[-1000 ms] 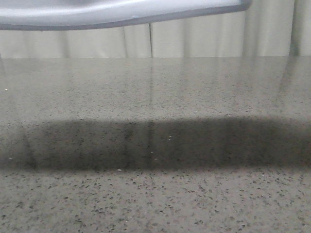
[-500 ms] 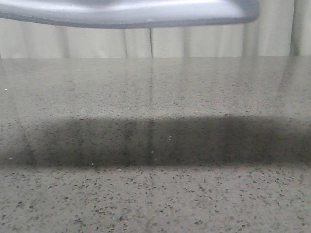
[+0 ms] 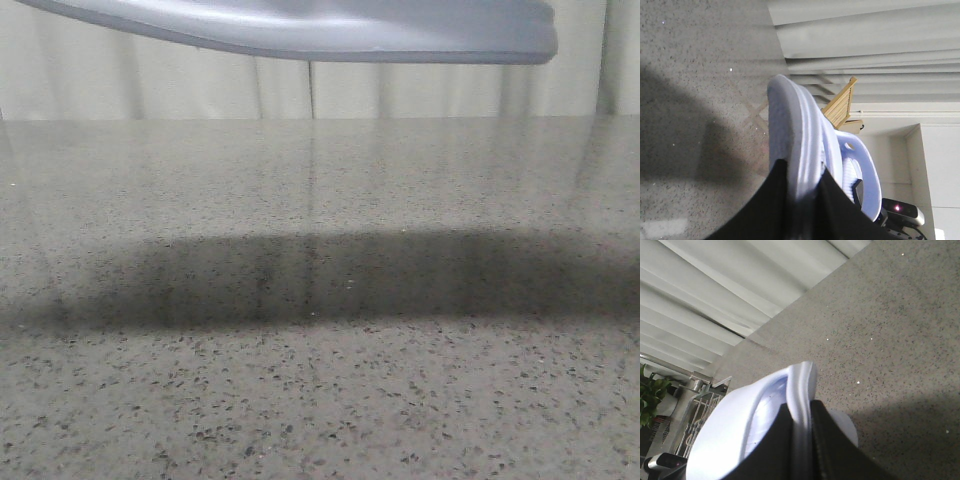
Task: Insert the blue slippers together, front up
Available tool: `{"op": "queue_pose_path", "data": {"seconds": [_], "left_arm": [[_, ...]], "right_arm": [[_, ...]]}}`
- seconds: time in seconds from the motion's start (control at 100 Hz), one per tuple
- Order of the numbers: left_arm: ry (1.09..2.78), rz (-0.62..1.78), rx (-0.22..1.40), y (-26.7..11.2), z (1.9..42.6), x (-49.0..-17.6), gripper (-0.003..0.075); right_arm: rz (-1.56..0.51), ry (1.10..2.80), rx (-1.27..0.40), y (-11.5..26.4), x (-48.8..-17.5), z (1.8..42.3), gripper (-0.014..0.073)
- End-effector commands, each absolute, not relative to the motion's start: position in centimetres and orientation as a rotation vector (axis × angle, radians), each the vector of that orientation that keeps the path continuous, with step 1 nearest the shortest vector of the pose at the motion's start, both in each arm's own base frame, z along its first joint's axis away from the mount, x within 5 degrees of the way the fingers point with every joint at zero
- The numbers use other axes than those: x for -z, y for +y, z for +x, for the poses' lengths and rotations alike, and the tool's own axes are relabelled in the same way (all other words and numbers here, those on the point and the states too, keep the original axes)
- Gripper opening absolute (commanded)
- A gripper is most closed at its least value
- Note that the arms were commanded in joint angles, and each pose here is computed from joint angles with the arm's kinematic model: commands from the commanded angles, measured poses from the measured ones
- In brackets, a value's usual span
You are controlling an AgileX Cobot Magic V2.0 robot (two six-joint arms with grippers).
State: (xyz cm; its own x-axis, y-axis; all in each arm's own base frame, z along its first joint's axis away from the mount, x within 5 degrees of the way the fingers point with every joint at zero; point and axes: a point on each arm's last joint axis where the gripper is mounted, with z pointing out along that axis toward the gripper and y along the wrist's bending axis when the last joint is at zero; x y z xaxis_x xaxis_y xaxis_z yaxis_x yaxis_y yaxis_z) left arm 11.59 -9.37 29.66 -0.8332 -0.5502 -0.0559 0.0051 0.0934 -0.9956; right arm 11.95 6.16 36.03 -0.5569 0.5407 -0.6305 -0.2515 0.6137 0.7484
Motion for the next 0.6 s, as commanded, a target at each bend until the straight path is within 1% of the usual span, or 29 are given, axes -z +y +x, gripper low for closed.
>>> {"op": "queue_pose_path", "data": {"seconds": [0.0,0.15,0.26,0.42,0.59], "left_arm": [[1.894,-0.415,2.07,-10.3,10.8,-32.1,0.0016],[1.902,-0.391,2.086,-10.4,10.7,-32.1,0.0016],[1.903,-0.383,2.093,-10.4,10.6,-32.1,0.0016],[1.906,-0.363,2.11,-10.5,10.5,-32.2,0.0016],[1.907,-0.348,2.116,-10.5,10.4,-32.2,0.0016]], "right_arm": [[0.212,1.9,-1.161,6.8,-36.4,11.8,-0.0107],[0.217,1.901,-1.213,7.1,-35.4,11.8,-0.0107],[0.222,1.923,-1.22,7.2,-34.6,12.1,-0.0107],[0.157,1.955,-1.259,7.9,-33.9,13.2,-0.0107],[0.093,1.978,-1.357,9.0,-33.3,14.6,-0.0107]]}}
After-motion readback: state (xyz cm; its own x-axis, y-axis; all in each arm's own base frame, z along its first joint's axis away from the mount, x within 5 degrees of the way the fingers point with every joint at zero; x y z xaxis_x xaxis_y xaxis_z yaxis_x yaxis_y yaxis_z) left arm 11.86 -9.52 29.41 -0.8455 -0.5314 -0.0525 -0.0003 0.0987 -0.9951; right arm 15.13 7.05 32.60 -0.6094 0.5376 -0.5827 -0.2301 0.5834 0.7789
